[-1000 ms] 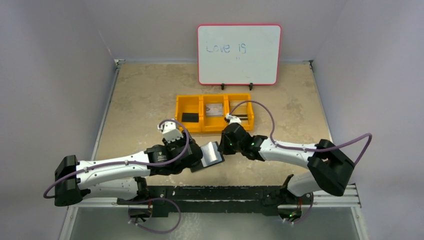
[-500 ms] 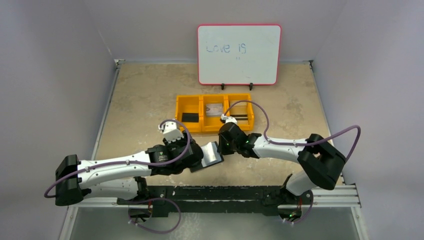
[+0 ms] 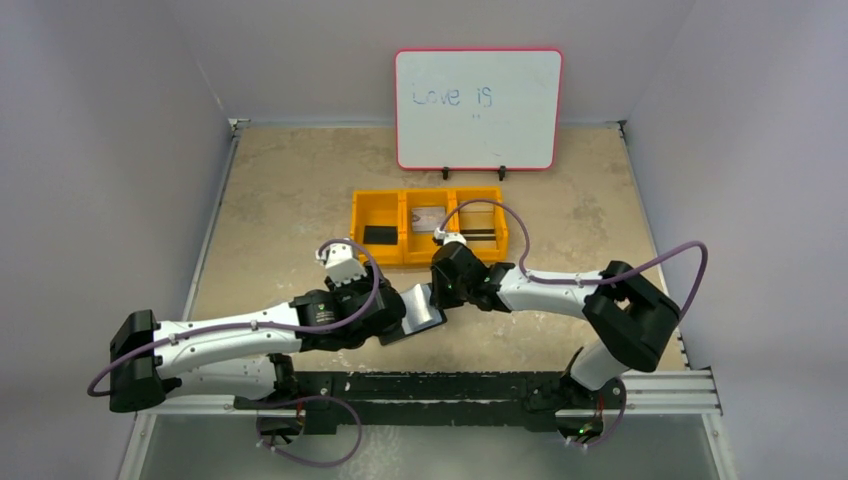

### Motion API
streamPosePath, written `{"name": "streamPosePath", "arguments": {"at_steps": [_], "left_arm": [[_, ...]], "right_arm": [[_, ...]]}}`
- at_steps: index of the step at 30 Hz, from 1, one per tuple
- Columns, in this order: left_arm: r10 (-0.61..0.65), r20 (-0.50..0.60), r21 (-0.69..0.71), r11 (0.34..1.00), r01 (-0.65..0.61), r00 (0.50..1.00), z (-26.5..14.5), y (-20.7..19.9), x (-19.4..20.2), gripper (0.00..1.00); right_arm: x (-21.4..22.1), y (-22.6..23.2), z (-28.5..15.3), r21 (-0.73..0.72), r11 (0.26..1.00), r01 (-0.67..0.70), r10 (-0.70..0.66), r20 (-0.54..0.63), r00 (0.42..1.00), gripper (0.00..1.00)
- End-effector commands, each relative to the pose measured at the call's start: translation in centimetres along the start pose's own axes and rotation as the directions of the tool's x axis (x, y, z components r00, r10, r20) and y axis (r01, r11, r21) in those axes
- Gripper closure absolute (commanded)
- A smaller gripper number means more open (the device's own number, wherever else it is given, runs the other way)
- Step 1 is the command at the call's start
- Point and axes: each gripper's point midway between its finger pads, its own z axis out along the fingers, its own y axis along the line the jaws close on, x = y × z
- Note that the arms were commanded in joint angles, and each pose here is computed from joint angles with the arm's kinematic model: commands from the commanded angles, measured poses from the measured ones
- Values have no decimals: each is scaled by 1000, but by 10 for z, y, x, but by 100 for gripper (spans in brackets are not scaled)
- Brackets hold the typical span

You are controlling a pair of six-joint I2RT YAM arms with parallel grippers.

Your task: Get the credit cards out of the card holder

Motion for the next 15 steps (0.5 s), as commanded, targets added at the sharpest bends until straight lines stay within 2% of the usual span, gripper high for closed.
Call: {"name": "streamPosePath", "arguments": {"at_steps": [1, 5, 11, 15], "left_arm": [[-13, 18, 13, 1000, 13, 1000, -2, -1, -7, 47], [-14, 19, 13, 1000, 14, 1000, -2, -1, -7, 47], [-12, 26, 15, 1000, 12, 1000, -2, -2, -10, 47], [-14, 27, 13, 1000, 14, 1000, -3, 0, -11, 46]], "right_arm": [[-18, 21, -8, -66, 997, 34, -31, 43, 999, 83], [-27, 33, -17, -119, 991, 56, -48, 70, 996, 82], [-26, 35, -12, -107, 992, 69, -64, 48, 997, 82], [-26, 49, -13, -180, 980, 84, -77, 48, 996, 81]]}}
